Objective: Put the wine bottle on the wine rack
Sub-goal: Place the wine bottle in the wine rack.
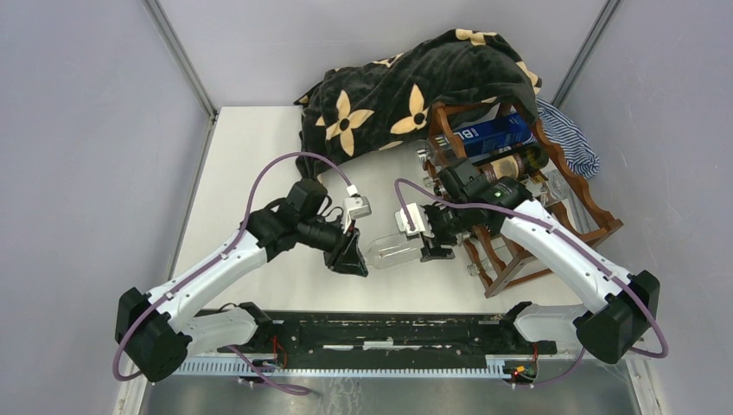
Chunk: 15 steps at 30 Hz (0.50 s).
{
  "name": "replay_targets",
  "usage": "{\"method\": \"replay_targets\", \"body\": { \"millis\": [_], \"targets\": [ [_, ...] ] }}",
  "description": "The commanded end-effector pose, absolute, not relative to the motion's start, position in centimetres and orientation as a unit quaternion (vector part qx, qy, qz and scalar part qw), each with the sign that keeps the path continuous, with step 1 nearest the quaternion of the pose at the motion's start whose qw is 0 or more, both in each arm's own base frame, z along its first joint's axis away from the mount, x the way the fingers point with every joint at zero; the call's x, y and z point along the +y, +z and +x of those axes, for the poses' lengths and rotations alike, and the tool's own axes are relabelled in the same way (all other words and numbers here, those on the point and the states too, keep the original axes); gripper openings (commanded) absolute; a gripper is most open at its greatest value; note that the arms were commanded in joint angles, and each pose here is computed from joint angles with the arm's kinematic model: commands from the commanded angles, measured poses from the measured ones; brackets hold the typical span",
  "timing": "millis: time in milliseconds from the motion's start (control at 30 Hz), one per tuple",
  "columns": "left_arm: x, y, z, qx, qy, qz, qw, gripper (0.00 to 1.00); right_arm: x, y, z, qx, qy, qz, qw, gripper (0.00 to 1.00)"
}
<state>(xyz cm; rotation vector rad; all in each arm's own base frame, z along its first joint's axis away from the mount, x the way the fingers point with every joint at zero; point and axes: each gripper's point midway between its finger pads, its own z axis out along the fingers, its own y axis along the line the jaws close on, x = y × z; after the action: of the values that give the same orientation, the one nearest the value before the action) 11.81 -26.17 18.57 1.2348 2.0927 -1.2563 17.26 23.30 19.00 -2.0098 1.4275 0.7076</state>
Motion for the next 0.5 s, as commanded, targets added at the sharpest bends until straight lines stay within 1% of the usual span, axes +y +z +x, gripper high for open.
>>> {"method": "replay_targets", "body": {
  "millis": [0,33,100,333,467],
  "targets": [
    [-27.8,22.3,11.6,0.686,-0.544,0.431,0.218,0.02,24.9,22.0,17.7,0.496,0.269,-0.755,0.335,0.79],
    [-27.6,22.2,11.7,0.687,-0.550,0.424,0.215,0.02,24.9,22.3,17.9,0.498,0.267,-0.753,0.337,0.87],
    [-27.2,22.0,11.7,0.689,-0.560,0.411,0.209,0.02,24.9,23.2,18.1,0.498,0.263,-0.752,0.344,0.98],
    [-26.9,20.5,11.6,0.703,-0.568,0.386,0.185,0.02,24.6,27.4,19.1,0.489,0.251,-0.751,0.365,0.98],
    [-27.3,20.9,11.8,0.697,-0.578,0.379,0.189,0.02,24.5,30.0,19.6,0.478,0.243,-0.748,0.390,0.98]
  ]
}}
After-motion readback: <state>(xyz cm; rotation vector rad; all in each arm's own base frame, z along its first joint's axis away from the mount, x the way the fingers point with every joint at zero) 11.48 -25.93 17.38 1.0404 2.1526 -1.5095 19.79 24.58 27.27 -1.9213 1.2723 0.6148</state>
